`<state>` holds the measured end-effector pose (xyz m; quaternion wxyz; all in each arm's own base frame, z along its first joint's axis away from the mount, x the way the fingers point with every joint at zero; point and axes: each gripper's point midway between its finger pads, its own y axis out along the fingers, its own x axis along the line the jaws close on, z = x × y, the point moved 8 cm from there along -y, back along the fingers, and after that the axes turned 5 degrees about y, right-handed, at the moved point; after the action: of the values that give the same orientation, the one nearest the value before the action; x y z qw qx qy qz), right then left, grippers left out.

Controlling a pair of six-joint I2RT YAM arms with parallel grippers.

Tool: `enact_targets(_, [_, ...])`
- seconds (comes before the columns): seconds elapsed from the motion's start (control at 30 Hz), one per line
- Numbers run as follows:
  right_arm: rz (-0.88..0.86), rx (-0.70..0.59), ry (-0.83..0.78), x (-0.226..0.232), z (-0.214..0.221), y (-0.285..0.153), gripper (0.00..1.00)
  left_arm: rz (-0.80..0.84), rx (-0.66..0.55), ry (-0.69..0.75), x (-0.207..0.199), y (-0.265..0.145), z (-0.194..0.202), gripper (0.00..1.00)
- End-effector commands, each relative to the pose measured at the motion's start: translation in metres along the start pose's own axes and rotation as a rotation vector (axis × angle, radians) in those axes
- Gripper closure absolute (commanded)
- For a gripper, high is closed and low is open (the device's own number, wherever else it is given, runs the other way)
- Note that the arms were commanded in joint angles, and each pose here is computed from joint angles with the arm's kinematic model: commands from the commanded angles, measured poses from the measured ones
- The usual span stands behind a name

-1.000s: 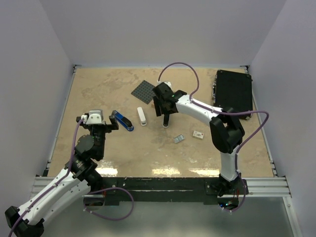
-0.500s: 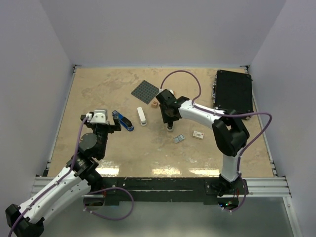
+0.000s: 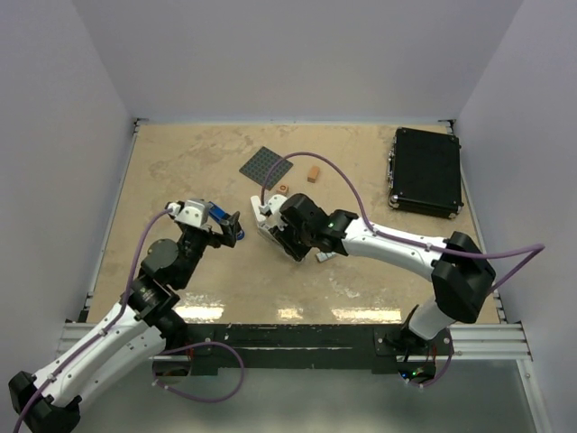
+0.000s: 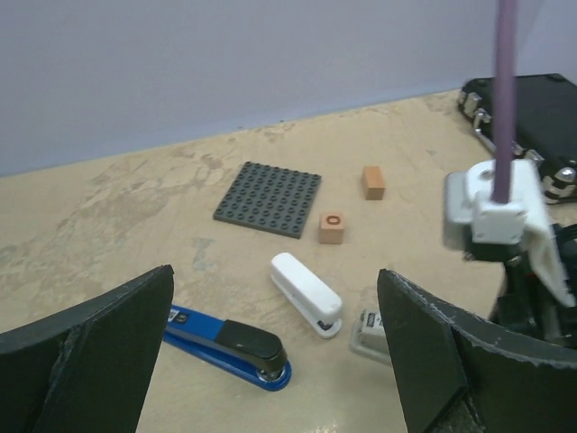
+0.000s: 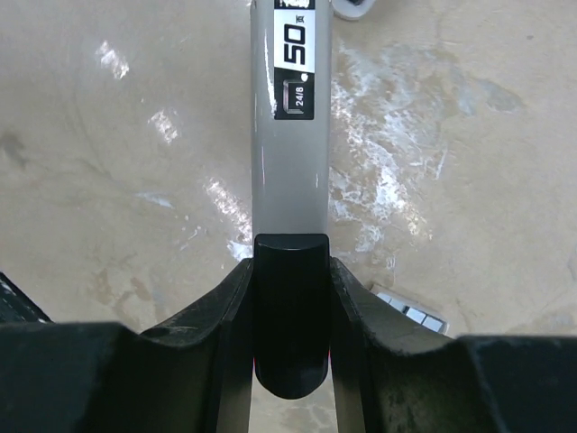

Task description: Load the staples into the stapler

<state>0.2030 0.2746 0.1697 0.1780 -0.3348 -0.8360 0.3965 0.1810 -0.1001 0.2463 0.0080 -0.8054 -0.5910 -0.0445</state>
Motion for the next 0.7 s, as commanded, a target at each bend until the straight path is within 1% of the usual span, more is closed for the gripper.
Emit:
enact_targets(0.0, [-0.152,-0.104,-0.204,0.003,-0.012,0.011,0.97,0.150,-0.059,-0.064,-0.012,-0.005,-0.024,0.00])
enact_targets(0.07, [-0.225,-0.130,-0.218,0.011,-0.012,0.017,0.97,0.163,-0.061,-0.061,-0.012,-0.009,-0.028,0.00])
enact_targets(0.1, [-0.240,-0.134,-0.220,0.014,-0.011,0.022,0.97,0.176,-0.054,-0.053,-0.012,-0.011,-0.027,0.00])
enact_targets(0.17, [-0.253,-0.146,-0.243,0.018,-0.014,0.028,0.96,0.194,-0.082,-0.027,-0.011,-0.015,-0.034,0.00])
enact_targets(0.23, [-0.246,-0.133,-0.256,0.019,-0.016,0.038,0.96,0.223,-0.101,0.050,-0.009,-0.018,-0.038,0.00])
enact_targets(0.3, [-0.224,-0.110,-0.271,0.017,-0.018,0.045,0.95,0.264,-0.094,0.134,-0.010,-0.018,-0.037,0.00])
enact_targets(0.33, [-0.211,-0.084,-0.270,0.016,-0.014,0.054,0.94,0.281,-0.094,0.154,-0.011,-0.018,-0.040,0.00])
enact_targets(0.37, [-0.205,-0.073,-0.269,0.016,-0.013,0.057,0.93,0.327,-0.061,0.180,-0.015,-0.017,-0.035,0.00])
enact_targets(0.4, [-0.202,-0.061,-0.267,0.016,-0.013,0.059,0.92,0.350,-0.060,0.203,-0.016,-0.016,-0.035,0.00])
enact_targets(0.5, [-0.200,-0.032,-0.254,0.015,-0.006,0.064,0.82,0.470,-0.079,0.215,-0.027,-0.018,-0.036,0.00])
enact_targets(0.53, [-0.197,-0.028,-0.248,0.015,-0.006,0.063,0.71,0.488,-0.076,0.214,-0.030,-0.018,-0.031,0.00])
enact_targets(0.57, [-0.196,-0.042,-0.236,0.015,-0.009,0.055,0.66,0.508,-0.098,0.207,-0.032,-0.019,-0.032,0.00])
enact_targets(0.6, [-0.188,-0.049,-0.207,0.016,-0.012,0.049,0.55,0.519,-0.099,0.201,-0.033,-0.020,-0.029,0.00])
enact_targets(0.63, [-0.151,-0.066,-0.191,0.012,-0.015,0.043,0.50,0.528,-0.103,0.198,-0.034,-0.020,-0.030,0.00])
enact_targets(0.67, [-0.130,-0.111,-0.174,0.010,-0.024,0.028,0.46,0.544,-0.107,0.200,-0.035,-0.021,-0.031,0.00])
